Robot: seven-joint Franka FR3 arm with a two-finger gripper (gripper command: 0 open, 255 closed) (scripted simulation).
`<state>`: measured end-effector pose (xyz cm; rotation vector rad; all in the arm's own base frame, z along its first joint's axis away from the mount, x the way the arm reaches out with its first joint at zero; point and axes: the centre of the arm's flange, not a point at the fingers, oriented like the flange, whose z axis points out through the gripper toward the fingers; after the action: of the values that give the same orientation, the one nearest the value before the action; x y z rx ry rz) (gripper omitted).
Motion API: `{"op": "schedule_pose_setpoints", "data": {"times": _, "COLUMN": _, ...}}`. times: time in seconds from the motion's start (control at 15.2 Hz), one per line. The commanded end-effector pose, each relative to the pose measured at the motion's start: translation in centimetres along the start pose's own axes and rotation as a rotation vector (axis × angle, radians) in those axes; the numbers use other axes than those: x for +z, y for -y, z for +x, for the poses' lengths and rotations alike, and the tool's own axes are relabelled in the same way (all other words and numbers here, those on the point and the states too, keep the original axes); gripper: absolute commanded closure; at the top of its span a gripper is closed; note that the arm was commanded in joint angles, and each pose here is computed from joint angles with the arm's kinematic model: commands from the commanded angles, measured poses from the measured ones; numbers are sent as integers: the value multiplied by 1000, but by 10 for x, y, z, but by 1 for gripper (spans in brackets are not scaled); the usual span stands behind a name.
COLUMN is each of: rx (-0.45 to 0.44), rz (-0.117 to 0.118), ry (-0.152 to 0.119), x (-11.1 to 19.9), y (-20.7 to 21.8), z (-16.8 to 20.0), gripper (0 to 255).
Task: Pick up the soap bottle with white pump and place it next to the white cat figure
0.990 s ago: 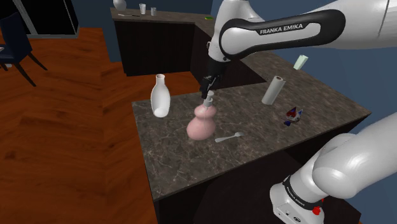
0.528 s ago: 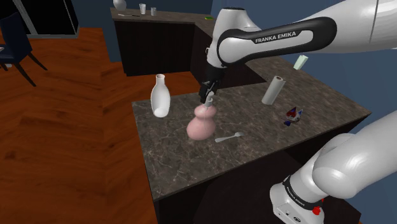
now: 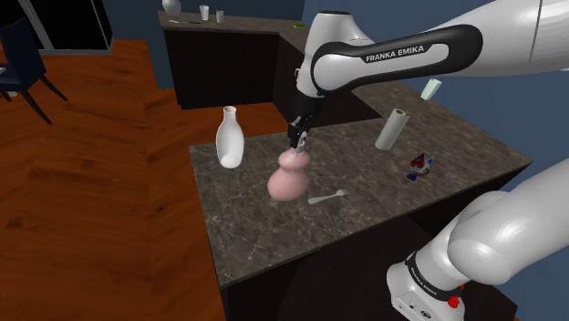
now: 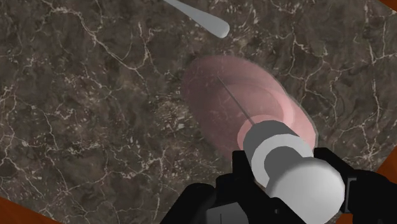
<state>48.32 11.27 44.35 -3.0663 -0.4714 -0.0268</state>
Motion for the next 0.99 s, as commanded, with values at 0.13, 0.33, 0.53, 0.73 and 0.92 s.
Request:
{"op": "schedule_pose_setpoints", "data": {"times": 0.13, "rx": 0, "rz": 0, "ry": 0, "x": 0, "y": 0, "z": 0, "gripper": 255}}
{"op": "schedule_pose_setpoints", "data": {"times": 0.33, "rx": 0, "rz": 0, "ry": 0, "x": 0, "y": 0, "z": 0, "gripper": 255}}
{"op": "schedule_pose_setpoints", "data": {"times": 0.53, "rx": 0, "rz": 0, "ry": 0, "x": -16, "y": 1, "z": 0, "gripper": 255}}
{"op": "schedule_pose_setpoints", "data": {"times": 0.73, "rx": 0, "rz": 0, "ry": 0, "x": -32, "y": 1, "z": 1, "gripper": 255}}
{"op": "schedule_pose_setpoints", "data": {"times": 0.92, "rx": 0, "rz": 0, "ry": 0, "x": -47, "y": 2, "z": 1, "gripper": 255}}
